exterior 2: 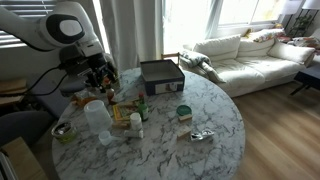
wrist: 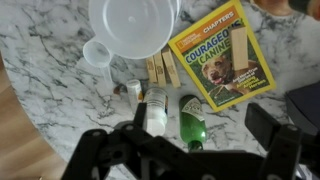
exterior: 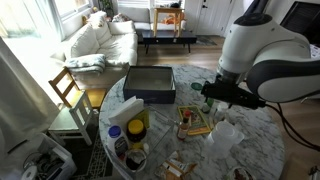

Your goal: Pick up the clear cup and place it upside down on the table, pick up the clear measuring spoon and put it on top of the clear cup

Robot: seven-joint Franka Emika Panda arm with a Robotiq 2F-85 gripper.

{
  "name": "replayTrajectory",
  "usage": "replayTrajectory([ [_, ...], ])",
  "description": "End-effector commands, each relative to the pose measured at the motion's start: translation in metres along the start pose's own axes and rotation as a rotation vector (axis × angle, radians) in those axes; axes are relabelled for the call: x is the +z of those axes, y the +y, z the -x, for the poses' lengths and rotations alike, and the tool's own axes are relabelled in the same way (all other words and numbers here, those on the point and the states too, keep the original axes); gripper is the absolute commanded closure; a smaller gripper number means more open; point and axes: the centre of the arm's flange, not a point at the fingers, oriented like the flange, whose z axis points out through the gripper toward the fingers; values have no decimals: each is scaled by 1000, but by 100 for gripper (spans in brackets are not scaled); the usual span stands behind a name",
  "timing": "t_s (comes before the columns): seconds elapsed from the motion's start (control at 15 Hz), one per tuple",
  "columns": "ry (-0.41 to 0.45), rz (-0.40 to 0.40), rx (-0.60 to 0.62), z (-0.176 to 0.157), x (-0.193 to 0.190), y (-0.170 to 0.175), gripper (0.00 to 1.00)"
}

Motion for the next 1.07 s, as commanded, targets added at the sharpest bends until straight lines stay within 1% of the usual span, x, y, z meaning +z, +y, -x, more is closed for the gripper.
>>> replayTrajectory([
  [0.0,-164,43,-62,-41,-1,32,0],
  [0.13,-193,39,-69,-59,1,48,0],
  [0.27,-219,-2,-116,-74,2,68,0],
  [0.4,-238,-55,-179,-81,7,88,0],
  [0.47,-267,-74,-226,-80,13,101,0],
  [0.53,-314,-79,-270,-78,17,111,0],
  [0.67,-372,-106,-353,-67,32,132,0],
  [0.73,-385,-116,-377,-62,39,138,0],
  [0.8,-356,-98,-363,-54,48,140,0],
  [0.87,-307,-59,-304,-49,55,135,0],
  [0.93,-347,-79,-336,-65,45,125,0],
  [1.0,-338,-72,-325,-61,50,127,0],
])
